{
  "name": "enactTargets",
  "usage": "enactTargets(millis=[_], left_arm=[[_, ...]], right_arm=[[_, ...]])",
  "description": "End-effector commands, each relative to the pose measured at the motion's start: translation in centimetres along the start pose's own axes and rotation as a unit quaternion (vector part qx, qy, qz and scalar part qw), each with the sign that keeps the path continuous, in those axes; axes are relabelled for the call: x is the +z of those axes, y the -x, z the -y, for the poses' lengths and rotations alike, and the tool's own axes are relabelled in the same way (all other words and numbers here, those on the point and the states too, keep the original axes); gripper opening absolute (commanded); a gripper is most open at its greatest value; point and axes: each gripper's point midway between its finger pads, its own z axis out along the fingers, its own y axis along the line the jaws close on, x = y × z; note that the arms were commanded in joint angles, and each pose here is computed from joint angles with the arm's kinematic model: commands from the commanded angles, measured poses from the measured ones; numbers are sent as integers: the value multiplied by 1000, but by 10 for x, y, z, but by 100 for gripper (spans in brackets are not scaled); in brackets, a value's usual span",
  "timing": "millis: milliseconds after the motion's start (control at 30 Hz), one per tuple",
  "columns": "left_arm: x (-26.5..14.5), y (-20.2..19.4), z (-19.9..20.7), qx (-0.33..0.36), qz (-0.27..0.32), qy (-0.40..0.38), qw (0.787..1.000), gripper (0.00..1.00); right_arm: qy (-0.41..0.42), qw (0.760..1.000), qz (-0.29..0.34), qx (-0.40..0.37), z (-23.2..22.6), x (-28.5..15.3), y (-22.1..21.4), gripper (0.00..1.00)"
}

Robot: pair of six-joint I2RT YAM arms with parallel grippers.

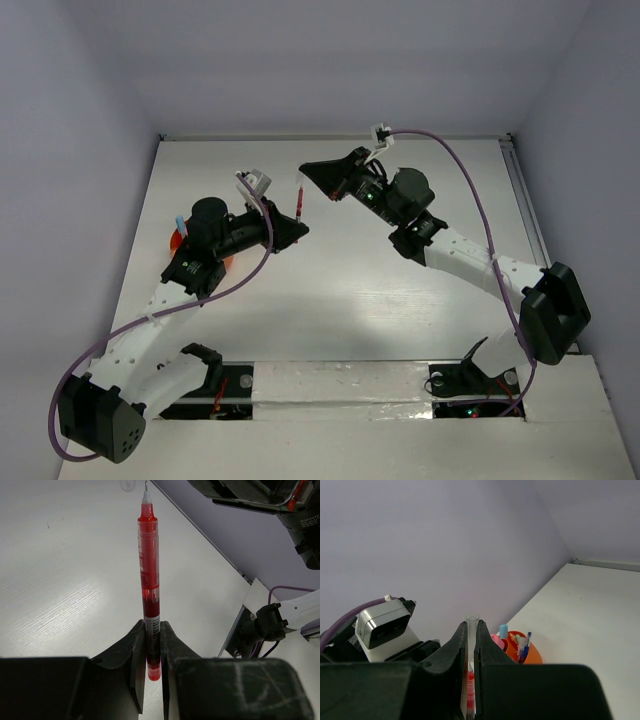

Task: Sort the stationery into containers
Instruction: Close the pen cap on the pen.

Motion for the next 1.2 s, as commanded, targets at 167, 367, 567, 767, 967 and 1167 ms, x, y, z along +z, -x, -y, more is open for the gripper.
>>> enactTargets(millis=[167, 367, 567, 767, 967, 1167], left_arm=[[-3, 14, 8, 18, 30, -9, 999, 0], [-2, 18, 5, 19, 35, 2, 999, 0], [-5, 24, 4, 24, 47, 8, 999, 0], [-6, 29, 8, 26, 55, 0, 998, 0], [-11, 41, 19, 33, 70, -12, 997, 0], [-14, 41, 25, 30, 70, -21, 997, 0]], right_arm=[[31, 999, 33, -14, -23, -1, 21, 0], [36, 999, 18, -6, -21, -1, 11, 0], [33, 999, -10, 1, -19, -6, -14, 0], [23, 999, -37, 8, -9, -16, -38, 0], [18, 998, -66, 8, -7, -32, -51, 1], [46, 996, -78, -19, -27, -39, -41, 60]])
